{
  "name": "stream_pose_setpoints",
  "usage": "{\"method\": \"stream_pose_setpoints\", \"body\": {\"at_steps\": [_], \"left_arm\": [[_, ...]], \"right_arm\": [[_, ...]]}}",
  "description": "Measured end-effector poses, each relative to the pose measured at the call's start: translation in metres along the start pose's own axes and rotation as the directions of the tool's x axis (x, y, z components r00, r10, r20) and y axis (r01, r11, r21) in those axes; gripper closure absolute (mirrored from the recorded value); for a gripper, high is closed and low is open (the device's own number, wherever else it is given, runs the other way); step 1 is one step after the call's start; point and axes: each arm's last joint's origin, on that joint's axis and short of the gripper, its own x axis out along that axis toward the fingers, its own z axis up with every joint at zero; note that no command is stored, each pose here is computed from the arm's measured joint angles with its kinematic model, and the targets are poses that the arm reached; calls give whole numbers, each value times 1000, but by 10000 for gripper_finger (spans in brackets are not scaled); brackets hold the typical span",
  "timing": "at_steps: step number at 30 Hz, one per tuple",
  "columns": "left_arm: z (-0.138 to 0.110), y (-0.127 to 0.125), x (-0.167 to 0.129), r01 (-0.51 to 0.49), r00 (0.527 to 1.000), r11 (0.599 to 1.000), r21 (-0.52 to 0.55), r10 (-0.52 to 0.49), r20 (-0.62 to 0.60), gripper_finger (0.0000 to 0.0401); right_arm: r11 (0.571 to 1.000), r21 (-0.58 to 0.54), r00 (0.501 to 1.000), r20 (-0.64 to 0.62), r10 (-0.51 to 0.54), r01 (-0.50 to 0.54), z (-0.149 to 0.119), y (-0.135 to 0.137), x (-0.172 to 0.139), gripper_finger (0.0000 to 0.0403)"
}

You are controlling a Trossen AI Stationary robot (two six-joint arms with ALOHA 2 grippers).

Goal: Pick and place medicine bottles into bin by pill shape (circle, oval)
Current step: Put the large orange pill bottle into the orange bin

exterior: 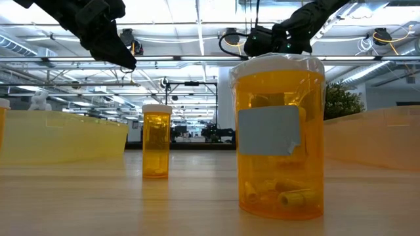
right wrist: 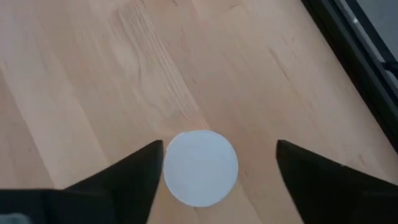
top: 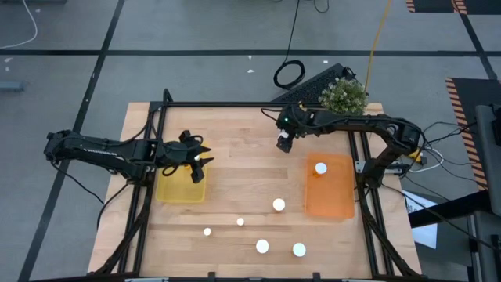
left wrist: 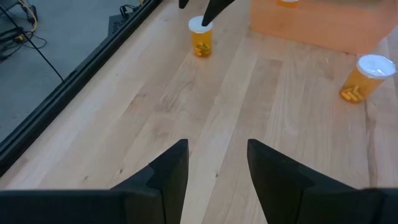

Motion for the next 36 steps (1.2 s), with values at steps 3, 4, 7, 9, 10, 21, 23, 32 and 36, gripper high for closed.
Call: {"method": "stream_pose_setpoints", "body": {"at_steps": [3,4,7,9,10,21,23,32,36], "left_arm": [[0,0,0,0,1000,1000,-1,0,1,233],[0,0,0,0,1000,1000,-1,0,1,233],[0,0,0,0,1000,1000,-1,0,1,233],[0,0,0,0,1000,1000,-4,0,2,233],[0,0,0,0,1000,1000,-5,0,1,233],[0,0,0,0,1000,1000,-5,0,1,233],[0,0,0,0,1000,1000,-5,0,1,233],[0,0,0,0,1000,1000,-2,0,1,233],[0,0,0,0,1000,1000,0,0,0,233]], "right_arm": [[1000,5,1000,10,0,0,1,-1,0,54],[1000,10,1000,10,1,-1,1,-2,0,47],[1000,28,1000,7,-3,3,1,-6,0,38],[999,38,1000,-1,-5,5,0,-7,3,37],[999,38,1000,-10,-3,4,0,-7,5,37],[999,26,995,-93,23,-21,-8,-4,28,53],[999,28,995,-95,23,-21,-8,-4,28,60],[979,-196,996,-80,34,-49,-7,6,22,64],[913,-402,996,-75,52,-78,-7,19,21,64]]}}
